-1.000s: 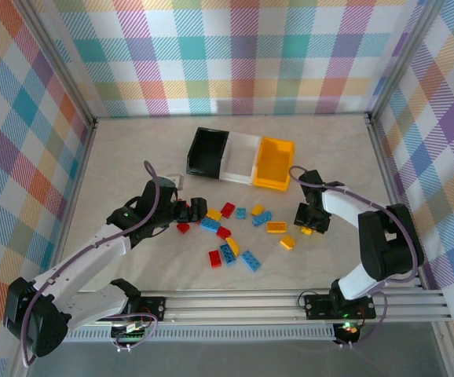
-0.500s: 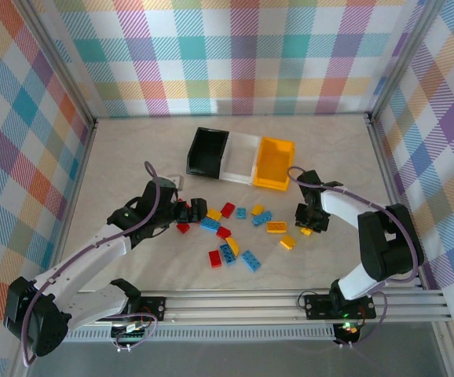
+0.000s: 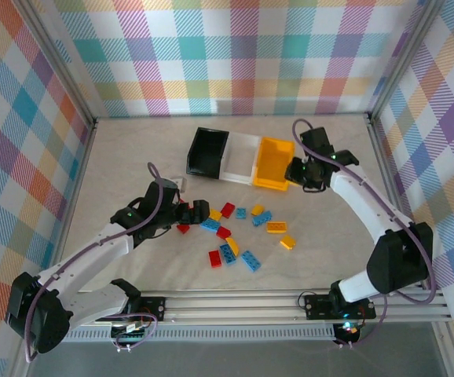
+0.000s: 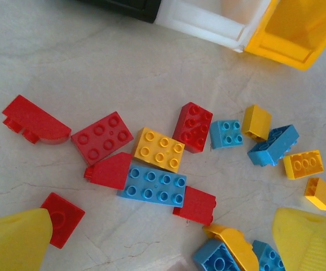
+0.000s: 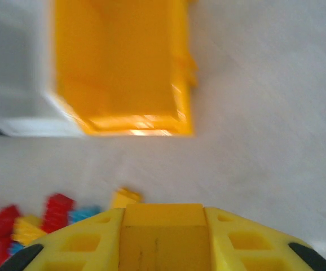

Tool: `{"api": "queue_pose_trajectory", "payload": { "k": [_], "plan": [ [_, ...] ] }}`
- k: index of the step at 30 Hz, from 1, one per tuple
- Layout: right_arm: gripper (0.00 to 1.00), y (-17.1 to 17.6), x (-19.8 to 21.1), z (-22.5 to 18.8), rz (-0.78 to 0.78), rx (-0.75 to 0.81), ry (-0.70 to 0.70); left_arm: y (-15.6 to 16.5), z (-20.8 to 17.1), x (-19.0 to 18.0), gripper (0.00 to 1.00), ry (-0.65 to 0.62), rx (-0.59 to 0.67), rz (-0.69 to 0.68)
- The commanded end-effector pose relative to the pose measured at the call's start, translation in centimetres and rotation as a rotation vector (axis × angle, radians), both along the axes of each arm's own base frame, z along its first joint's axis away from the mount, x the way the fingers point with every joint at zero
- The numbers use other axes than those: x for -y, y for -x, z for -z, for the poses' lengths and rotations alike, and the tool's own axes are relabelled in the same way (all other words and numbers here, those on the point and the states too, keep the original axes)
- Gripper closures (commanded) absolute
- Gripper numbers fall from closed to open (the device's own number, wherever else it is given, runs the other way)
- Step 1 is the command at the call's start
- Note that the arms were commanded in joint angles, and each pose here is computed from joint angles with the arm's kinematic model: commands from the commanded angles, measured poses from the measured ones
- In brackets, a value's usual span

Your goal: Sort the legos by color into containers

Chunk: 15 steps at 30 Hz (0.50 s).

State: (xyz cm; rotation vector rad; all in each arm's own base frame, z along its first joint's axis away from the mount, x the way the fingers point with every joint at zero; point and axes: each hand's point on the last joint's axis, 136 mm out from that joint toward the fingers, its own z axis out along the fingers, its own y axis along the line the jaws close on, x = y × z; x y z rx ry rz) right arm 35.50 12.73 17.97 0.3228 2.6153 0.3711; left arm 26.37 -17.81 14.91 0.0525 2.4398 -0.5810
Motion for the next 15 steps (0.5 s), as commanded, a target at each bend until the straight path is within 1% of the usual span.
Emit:
{"api": "queue_pose_trajectory", "payload": {
  "k": [1, 4, 8, 12, 15],
  "plan": [
    [0.69, -2.8, -2.4, -0.2, -0.096, -0.007, -0.010, 0.3, 0.1, 0.6, 0.00, 0.037, -0.008, 0.010],
    [0.68, -5.5, -3.5, 0.7, -0.126, -0.019, 0.002, 0.6, 0.2, 0.1, 0.00, 0.023, -0.008, 0.003],
    [0.68, -8.2, -5.1, 3.3, -0.163, -0.060, 0.025, 0.9, -0.1, -0.3, 0.00, 0.006, 0.000, 0.000],
    [0.68, -9.7, -5.7, 6.4, -0.167, -0.118, 0.057, 0.9, -0.3, -0.5, 0.00, -0.007, 0.002, 0.005],
    [0.67, -10.2, -6.0, 7.9, -0.168, -0.139, 0.066, 0.9, -0.3, -0.5, 0.00, -0.010, 0.003, 0.007]
  ]
}}
